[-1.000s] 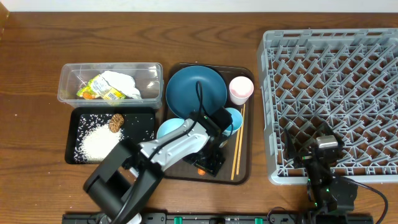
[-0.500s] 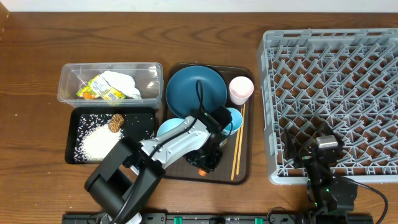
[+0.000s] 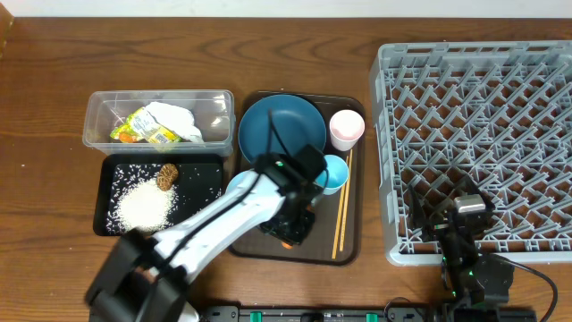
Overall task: Sort waste into correct bins and load items into the dishwasher rack
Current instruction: 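Lift the carrot and carry it left over the black tray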
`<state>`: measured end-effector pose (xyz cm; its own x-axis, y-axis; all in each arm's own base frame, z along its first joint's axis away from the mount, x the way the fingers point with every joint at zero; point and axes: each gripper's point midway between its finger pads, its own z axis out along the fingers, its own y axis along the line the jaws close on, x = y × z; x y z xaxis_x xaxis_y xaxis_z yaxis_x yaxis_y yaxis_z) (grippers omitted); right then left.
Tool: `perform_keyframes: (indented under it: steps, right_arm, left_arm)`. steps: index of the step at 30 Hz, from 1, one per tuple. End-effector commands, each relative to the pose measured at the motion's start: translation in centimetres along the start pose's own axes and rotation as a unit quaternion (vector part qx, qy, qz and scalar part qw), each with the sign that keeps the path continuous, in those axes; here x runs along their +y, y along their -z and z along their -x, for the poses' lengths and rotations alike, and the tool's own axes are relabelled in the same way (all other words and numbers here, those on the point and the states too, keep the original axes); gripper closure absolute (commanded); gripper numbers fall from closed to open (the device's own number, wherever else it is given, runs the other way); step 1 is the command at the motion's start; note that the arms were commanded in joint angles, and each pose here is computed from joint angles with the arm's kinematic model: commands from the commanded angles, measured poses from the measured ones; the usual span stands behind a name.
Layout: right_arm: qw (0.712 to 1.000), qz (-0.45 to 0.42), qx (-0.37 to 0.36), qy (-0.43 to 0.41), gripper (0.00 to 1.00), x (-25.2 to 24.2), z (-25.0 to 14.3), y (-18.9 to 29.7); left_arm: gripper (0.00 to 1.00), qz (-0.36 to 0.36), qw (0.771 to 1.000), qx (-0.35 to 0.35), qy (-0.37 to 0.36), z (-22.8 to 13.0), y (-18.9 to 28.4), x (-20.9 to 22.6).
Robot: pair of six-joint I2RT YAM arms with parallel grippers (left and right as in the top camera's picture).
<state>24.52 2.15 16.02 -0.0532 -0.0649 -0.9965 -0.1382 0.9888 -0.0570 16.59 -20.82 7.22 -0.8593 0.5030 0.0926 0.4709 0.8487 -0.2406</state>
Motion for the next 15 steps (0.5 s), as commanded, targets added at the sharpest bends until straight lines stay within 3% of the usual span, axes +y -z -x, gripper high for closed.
perform_keyframes:
  steps: [1, 5, 7, 15]
  right_arm:
    - [1.0, 0.004, 0.002, 0.006, 0.01, 0.2, -0.1, 0.0]
    - [1.0, 0.004, 0.002, 0.006, 0.01, 0.2, -0.1, 0.0]
    - [1.0, 0.004, 0.002, 0.006, 0.01, 0.2, -0.1, 0.0]
    - [1.0, 0.004, 0.002, 0.006, 0.01, 0.2, -0.1, 0.0]
  left_arm:
    - [0.94, 0.039, 0.997, -0.052, 0.047, 0.8, 3.0, 2.6]
    - [0.94, 0.075, 0.985, -0.106, 0.116, 1.0, 5.9, 6.8]
    - [0.94, 0.095, 0.969, -0.135, 0.185, 0.9, 7.5, 9.7]
    - [0.94, 0.108, 0.864, -0.204, 0.447, -1.7, 11.1, 20.8]
